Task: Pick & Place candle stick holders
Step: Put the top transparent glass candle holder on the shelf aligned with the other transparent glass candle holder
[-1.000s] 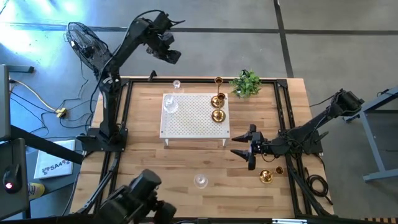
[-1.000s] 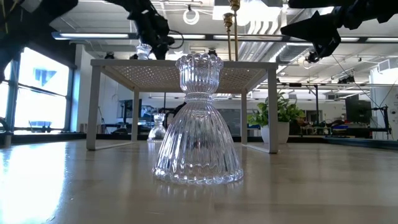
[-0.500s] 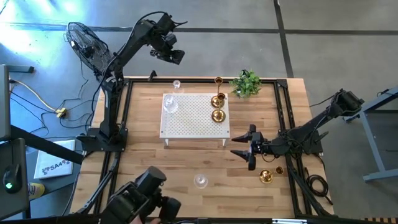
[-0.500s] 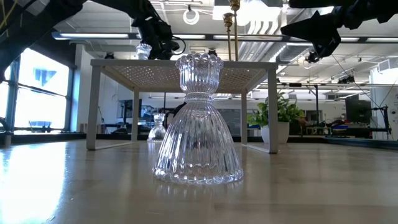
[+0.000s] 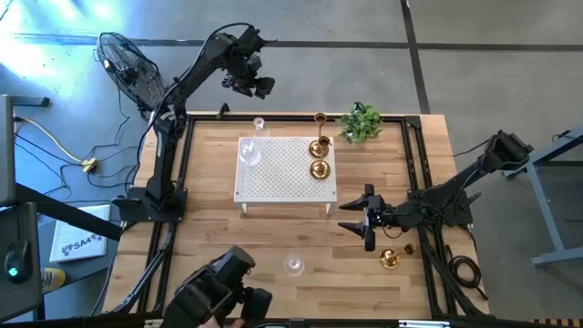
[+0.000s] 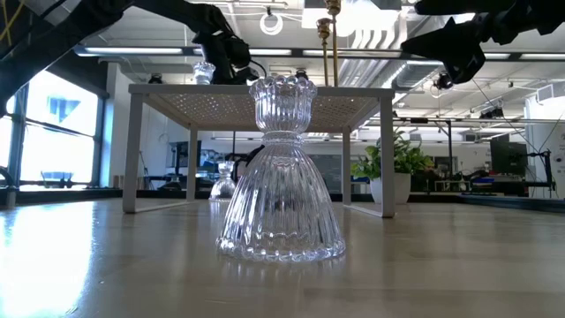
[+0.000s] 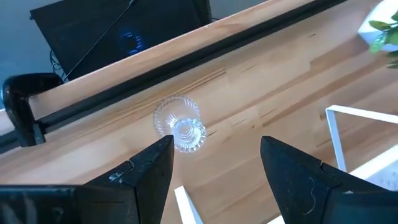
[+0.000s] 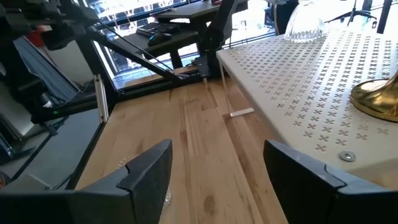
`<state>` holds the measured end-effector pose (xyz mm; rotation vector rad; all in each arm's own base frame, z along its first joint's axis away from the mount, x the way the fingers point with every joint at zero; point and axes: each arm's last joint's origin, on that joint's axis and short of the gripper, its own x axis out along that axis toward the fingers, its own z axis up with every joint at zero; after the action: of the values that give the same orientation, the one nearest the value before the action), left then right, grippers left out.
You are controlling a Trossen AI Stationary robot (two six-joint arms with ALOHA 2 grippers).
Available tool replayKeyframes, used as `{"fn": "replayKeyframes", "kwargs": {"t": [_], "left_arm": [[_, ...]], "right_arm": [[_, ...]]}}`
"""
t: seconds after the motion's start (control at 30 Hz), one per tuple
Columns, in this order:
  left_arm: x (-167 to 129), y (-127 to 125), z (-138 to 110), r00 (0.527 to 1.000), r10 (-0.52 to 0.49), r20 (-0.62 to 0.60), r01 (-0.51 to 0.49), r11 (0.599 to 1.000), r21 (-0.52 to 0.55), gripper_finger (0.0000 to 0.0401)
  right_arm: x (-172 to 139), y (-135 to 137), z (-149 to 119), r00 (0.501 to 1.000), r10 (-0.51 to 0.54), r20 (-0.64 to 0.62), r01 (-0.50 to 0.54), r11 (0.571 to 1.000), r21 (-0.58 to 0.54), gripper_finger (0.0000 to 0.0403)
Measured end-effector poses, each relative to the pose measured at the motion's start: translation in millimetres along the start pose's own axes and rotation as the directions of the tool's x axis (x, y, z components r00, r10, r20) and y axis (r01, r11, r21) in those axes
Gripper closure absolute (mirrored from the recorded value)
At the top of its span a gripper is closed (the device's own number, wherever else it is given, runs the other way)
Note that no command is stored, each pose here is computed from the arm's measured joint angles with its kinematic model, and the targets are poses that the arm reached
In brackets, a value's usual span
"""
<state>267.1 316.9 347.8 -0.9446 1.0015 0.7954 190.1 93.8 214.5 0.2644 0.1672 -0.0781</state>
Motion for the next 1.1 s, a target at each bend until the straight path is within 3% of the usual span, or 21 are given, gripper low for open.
{"fn": "replayKeyframes", "kwargs": {"t": [0.43, 0.7, 1.1], "left_arm": [[18.6, -4.7, 0.3, 0.992, 0.126, -0.016, -0.126, 0.992, -0.012, 0.0167], [38.0, -8.5, 1.9, 0.989, 0.135, -0.061, -0.137, 0.990, -0.026, 0.0167], [39.5, -7.8, 2.1, 0.988, 0.141, -0.066, -0.143, 0.989, -0.034, 0.0167]], "right_arm": [[0.0, 0.1, -0.3, 1.000, 0.006, -0.005, -0.006, 1.000, -0.029, 0.0157], [0.0, 0.3, -0.4, 1.000, 0.012, -0.008, -0.012, 1.000, -0.022, 0.0157], [0.0, 0.4, -0.5, 1.000, 0.016, -0.010, -0.016, 1.000, -0.022, 0.0157]]}}
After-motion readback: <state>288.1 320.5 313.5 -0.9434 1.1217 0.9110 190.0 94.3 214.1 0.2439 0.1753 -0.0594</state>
